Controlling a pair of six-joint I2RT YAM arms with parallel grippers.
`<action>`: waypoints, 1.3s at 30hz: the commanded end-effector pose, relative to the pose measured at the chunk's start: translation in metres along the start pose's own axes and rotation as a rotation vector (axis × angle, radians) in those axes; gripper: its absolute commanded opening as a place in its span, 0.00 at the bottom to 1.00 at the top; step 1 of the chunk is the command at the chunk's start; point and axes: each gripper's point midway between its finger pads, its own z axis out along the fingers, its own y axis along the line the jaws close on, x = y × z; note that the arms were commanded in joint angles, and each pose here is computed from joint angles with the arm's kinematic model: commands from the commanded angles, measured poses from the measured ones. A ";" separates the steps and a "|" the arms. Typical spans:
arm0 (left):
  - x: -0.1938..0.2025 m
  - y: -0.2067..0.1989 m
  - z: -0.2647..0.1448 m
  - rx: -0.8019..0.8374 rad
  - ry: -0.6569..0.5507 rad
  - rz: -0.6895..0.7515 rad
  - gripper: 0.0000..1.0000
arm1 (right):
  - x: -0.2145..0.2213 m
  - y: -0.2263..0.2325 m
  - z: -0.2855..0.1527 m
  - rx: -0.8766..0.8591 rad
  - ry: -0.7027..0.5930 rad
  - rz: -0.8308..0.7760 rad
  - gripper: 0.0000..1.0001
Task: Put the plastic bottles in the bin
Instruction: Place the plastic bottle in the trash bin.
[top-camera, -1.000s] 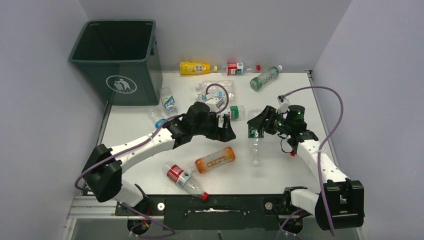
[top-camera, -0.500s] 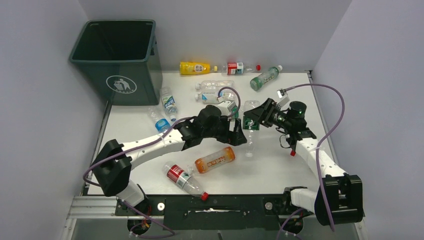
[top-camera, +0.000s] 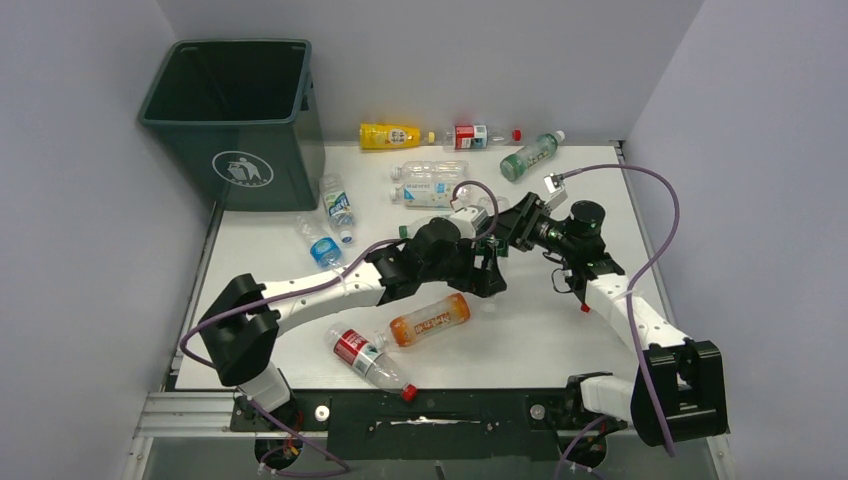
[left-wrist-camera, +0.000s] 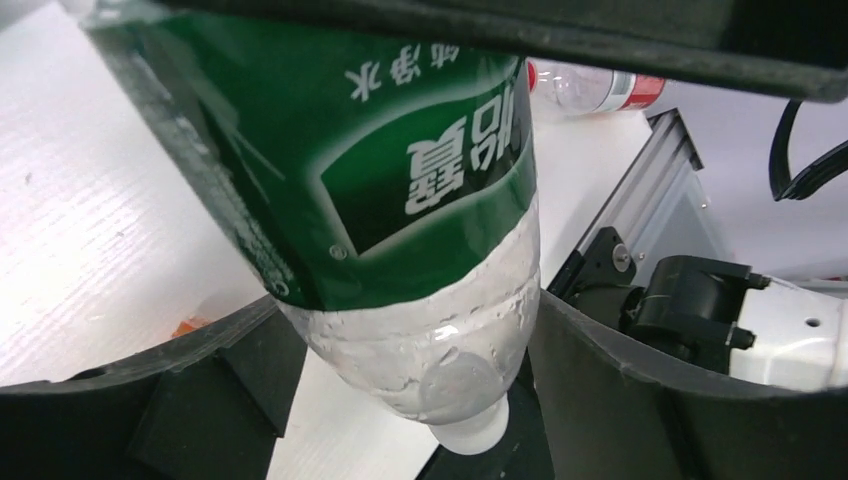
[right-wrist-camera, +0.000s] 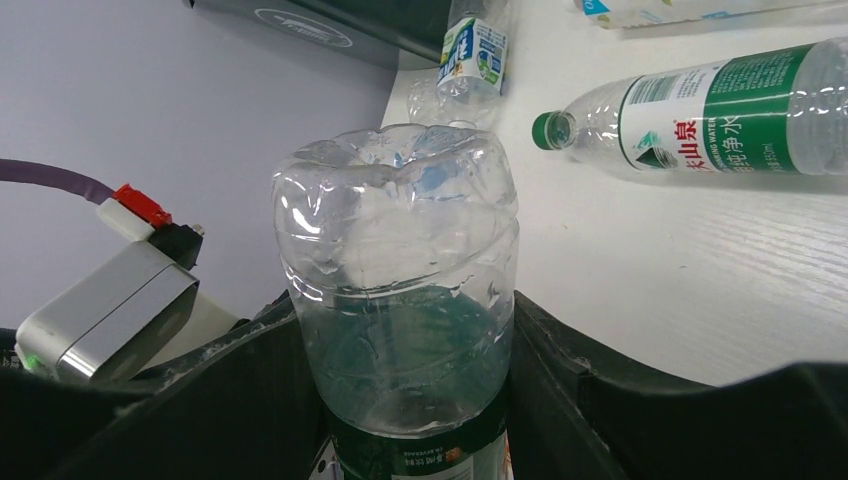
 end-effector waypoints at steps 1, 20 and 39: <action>-0.038 -0.024 -0.002 0.028 -0.124 0.053 0.68 | -0.004 0.017 0.001 -0.066 -0.014 -0.038 0.46; -0.053 0.001 -0.026 -0.082 -0.150 0.104 0.47 | 0.004 -0.007 -0.015 0.045 -0.008 -0.050 0.98; -0.174 0.124 -0.127 -0.336 -0.319 0.105 0.49 | 0.033 -0.041 -0.034 0.154 0.038 -0.040 0.98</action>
